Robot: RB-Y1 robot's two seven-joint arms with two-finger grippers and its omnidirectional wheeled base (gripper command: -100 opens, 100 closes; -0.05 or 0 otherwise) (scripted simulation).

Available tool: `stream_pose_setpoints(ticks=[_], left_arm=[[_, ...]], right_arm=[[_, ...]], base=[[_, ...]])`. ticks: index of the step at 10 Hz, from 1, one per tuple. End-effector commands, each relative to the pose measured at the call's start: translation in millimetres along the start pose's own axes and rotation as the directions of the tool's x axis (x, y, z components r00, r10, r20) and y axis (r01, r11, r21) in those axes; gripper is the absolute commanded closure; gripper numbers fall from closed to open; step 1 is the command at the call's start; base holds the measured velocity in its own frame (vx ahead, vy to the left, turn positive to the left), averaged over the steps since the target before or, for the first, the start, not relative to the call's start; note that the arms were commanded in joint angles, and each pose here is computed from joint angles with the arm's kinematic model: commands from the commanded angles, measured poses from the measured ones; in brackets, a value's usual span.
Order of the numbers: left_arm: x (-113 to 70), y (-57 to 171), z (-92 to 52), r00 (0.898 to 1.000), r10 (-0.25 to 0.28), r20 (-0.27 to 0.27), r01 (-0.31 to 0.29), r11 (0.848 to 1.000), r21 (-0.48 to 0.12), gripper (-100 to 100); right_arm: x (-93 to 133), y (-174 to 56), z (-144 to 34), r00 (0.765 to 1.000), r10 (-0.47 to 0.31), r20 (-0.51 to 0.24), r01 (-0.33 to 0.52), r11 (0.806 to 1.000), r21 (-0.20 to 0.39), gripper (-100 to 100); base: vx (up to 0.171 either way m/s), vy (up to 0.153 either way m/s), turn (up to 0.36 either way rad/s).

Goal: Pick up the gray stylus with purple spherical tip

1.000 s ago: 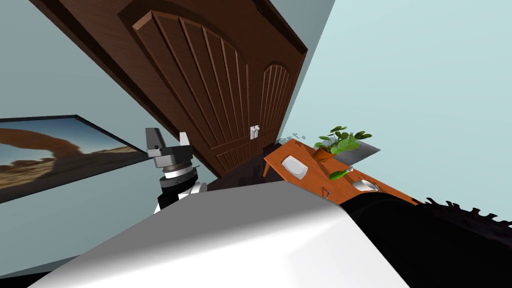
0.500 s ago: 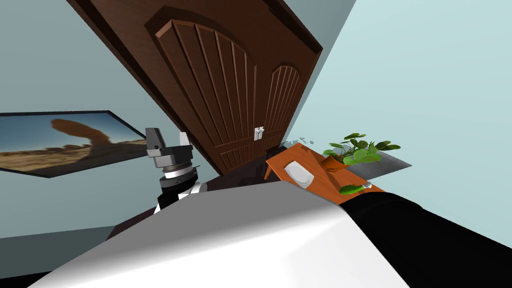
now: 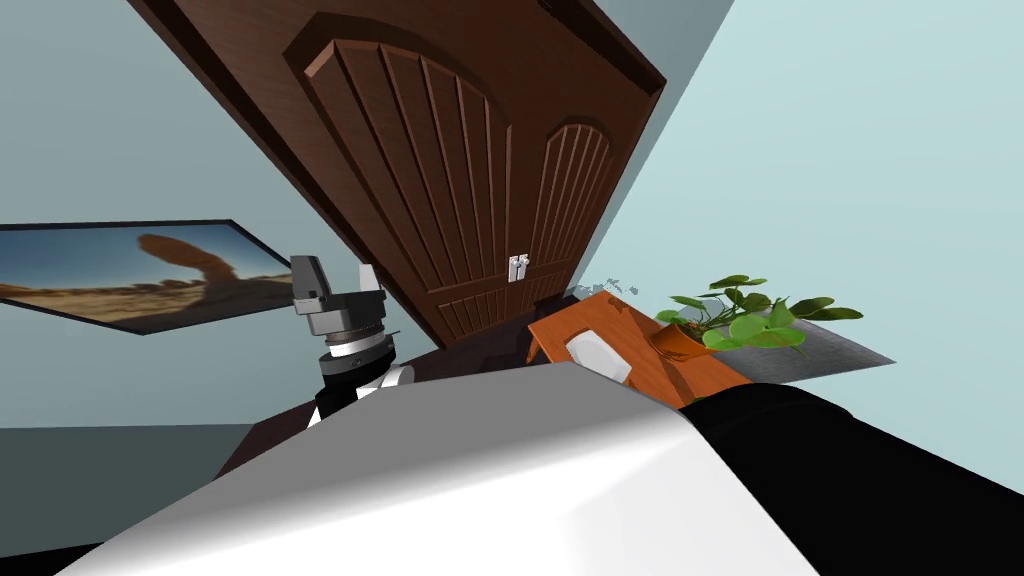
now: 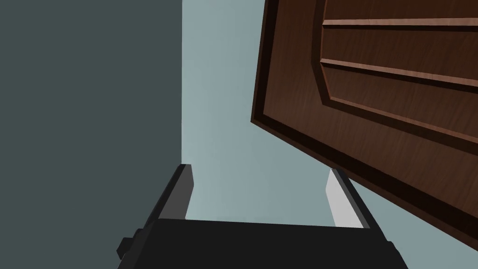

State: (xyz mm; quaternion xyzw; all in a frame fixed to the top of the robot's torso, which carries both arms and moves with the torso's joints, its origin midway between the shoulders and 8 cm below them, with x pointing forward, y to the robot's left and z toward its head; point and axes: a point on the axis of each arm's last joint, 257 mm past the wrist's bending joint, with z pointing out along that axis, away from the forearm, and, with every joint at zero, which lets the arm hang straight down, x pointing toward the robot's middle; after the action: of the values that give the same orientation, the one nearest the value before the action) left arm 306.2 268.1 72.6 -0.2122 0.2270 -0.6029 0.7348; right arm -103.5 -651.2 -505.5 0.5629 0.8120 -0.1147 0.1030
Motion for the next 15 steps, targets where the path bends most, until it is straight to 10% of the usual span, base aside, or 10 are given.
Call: stream_pose_setpoints(ticks=[1,5,6,10,11,12,15], left_arm=[[0.0,0.0,0.0,1.000,0.000,0.000,0.000,1.000,0.000,0],[0.0,0.0,0.0,1.000,0.000,0.000,0.000,1.000,0.000,0],[0.0,0.0,0.0,1.000,0.000,0.000,0.000,1.000,0.000,0],[0.0,0.0,0.0,1.000,0.000,0.000,0.000,1.000,0.000,0],[0.0,0.0,0.0,1.000,0.000,0.000,0.000,1.000,0.000,0],[0.0,0.0,0.0,1.000,0.000,0.000,0.000,1.000,0.000,0],[0.0,0.0,0.0,1.000,0.000,0.000,0.000,1.000,0.000,0]], right_arm=[[6.4,3.4,6.7,1.000,0.000,0.003,0.000,1.000,-0.002,-100],[15.3,7.8,13.8,1.000,0.001,0.005,-0.001,1.000,-0.004,-100],[15.6,7.7,14.1,1.000,0.000,0.005,0.000,1.000,-0.003,100],[15.4,7.5,13.9,1.000,0.000,0.005,0.000,1.000,-0.002,100],[15.4,7.5,13.9,1.000,0.000,0.005,0.000,1.000,-0.002,0],[8.1,4.2,8.4,1.000,0.000,0.003,0.000,1.000,-0.002,100],[1.6,0.9,1.7,1.000,0.000,0.001,0.000,1.000,0.000,100]], base=[[0.004,-0.041,0.004],[-0.007,-0.040,0.004],[0.000,0.000,0.000],[0.000,0.000,0.000],[0.000,0.000,0.000],[0.002,0.040,-0.001],[0.007,0.045,-0.005]])
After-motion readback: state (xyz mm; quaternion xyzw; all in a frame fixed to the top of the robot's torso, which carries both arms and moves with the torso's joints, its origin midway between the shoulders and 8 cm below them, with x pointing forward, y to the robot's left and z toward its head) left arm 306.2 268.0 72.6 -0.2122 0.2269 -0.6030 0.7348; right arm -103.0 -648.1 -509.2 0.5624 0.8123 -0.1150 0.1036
